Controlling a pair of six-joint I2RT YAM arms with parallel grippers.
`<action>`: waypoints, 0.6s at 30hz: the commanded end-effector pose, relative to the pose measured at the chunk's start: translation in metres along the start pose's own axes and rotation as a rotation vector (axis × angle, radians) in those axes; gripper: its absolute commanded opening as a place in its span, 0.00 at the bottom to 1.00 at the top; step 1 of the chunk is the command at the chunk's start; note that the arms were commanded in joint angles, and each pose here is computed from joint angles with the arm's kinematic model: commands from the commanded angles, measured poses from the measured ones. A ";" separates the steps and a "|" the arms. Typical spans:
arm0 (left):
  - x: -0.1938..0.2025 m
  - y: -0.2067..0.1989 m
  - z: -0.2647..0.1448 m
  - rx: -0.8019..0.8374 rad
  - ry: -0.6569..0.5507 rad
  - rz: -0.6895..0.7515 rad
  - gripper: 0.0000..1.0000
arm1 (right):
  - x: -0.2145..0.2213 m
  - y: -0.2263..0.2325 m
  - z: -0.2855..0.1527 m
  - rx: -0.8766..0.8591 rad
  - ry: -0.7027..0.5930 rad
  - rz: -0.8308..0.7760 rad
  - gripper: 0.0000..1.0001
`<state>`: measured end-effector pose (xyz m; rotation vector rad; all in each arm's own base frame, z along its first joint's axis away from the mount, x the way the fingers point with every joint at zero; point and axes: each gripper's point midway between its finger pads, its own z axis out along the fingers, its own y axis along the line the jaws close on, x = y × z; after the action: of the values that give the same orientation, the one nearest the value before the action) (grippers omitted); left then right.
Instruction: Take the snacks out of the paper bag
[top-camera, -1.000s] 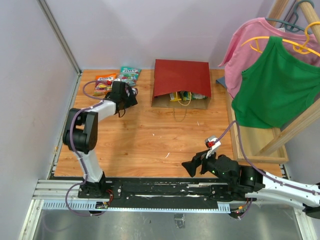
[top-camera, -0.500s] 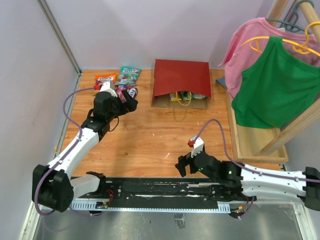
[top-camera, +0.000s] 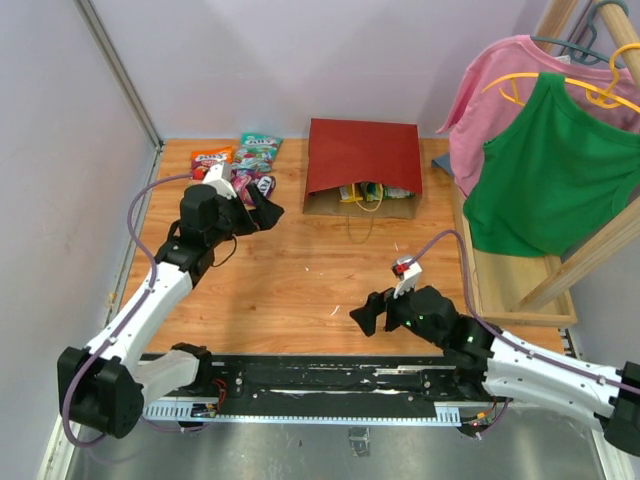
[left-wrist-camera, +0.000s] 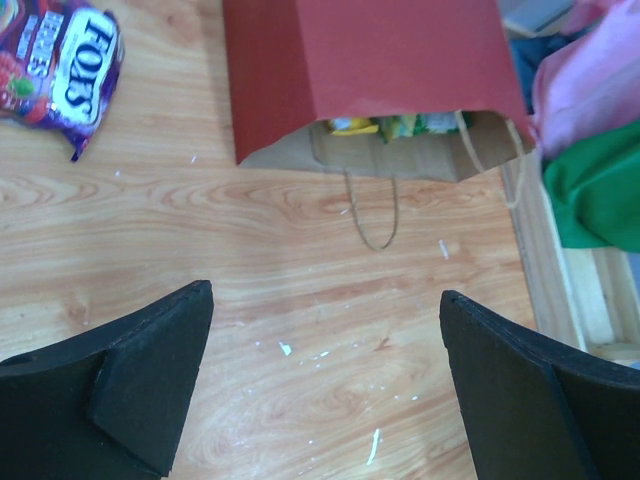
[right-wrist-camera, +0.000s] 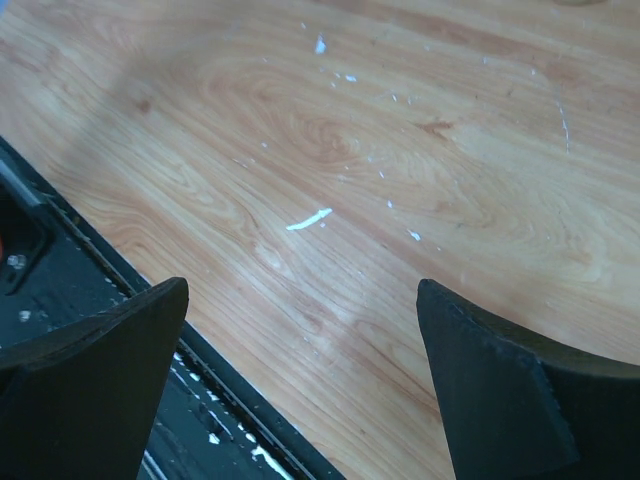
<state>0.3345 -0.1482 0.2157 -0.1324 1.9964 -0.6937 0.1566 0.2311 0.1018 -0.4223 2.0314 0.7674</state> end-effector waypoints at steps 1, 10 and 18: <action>-0.030 -0.030 -0.018 0.080 -0.070 0.006 1.00 | -0.006 -0.004 -0.014 0.001 -0.012 0.007 0.98; 0.000 -0.026 -0.045 0.125 -0.074 -0.032 1.00 | 0.010 -0.010 0.001 0.030 0.040 0.020 0.98; 0.011 -0.029 -0.058 0.185 -0.105 -0.047 1.00 | 0.003 -0.015 0.025 0.082 0.071 -0.036 0.98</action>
<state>0.2846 -0.1467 0.2428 -0.1201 1.8736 -0.8180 0.1566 0.2244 0.0662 -0.4580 2.1707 0.6599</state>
